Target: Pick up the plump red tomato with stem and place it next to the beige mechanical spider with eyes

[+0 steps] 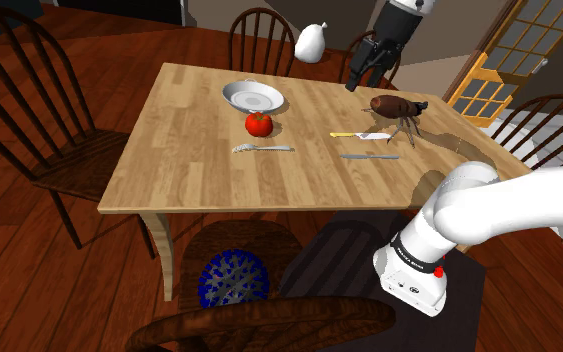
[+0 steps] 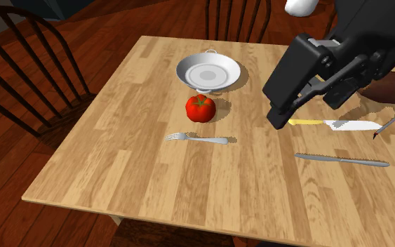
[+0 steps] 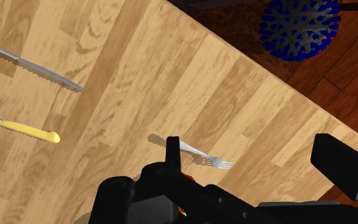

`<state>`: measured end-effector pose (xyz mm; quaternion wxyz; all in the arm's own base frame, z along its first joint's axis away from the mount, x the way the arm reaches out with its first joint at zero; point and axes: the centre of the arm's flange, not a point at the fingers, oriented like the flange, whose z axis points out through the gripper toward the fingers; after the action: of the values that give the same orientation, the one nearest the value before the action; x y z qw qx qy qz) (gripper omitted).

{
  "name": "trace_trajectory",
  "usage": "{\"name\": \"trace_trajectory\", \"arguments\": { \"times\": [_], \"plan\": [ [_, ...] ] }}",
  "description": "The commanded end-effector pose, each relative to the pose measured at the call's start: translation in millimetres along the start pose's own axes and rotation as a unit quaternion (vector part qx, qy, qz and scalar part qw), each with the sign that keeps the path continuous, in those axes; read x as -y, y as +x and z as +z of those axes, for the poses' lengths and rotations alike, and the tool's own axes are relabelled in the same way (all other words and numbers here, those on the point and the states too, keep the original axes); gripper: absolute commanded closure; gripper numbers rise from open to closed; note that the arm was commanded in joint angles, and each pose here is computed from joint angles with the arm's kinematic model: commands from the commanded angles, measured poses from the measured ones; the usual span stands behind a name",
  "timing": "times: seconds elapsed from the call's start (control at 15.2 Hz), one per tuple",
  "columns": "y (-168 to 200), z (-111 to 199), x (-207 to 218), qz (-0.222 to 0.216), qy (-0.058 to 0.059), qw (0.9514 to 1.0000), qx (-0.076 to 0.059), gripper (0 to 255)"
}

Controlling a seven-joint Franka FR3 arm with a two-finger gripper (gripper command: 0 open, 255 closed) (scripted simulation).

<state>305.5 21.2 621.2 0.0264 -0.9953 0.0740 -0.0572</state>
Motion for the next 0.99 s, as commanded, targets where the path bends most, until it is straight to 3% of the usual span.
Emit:
{"name": "trace_trajectory", "arguments": {
  "times": [0.0, 0.2, 0.46, 0.66, 0.92],
  "plan": [
    [0.0, 0.0, 0.0, 0.0, 0.0, 1.0, 0.0, 0],
    [15.9, 30.7, -22.3, 0.028, 0.034, 0.9988, -0.021, 0],
    [37.2, 72.8, -50.2, 0.066, 0.078, 0.9936, -0.048, 0],
    [53.3, 105.2, -69.7, 0.094, 0.111, 0.987, -0.068, 0],
    [75.3, 149.4, -93.7, 0.131, 0.155, 0.9745, -0.095, 0]
  ]
}}
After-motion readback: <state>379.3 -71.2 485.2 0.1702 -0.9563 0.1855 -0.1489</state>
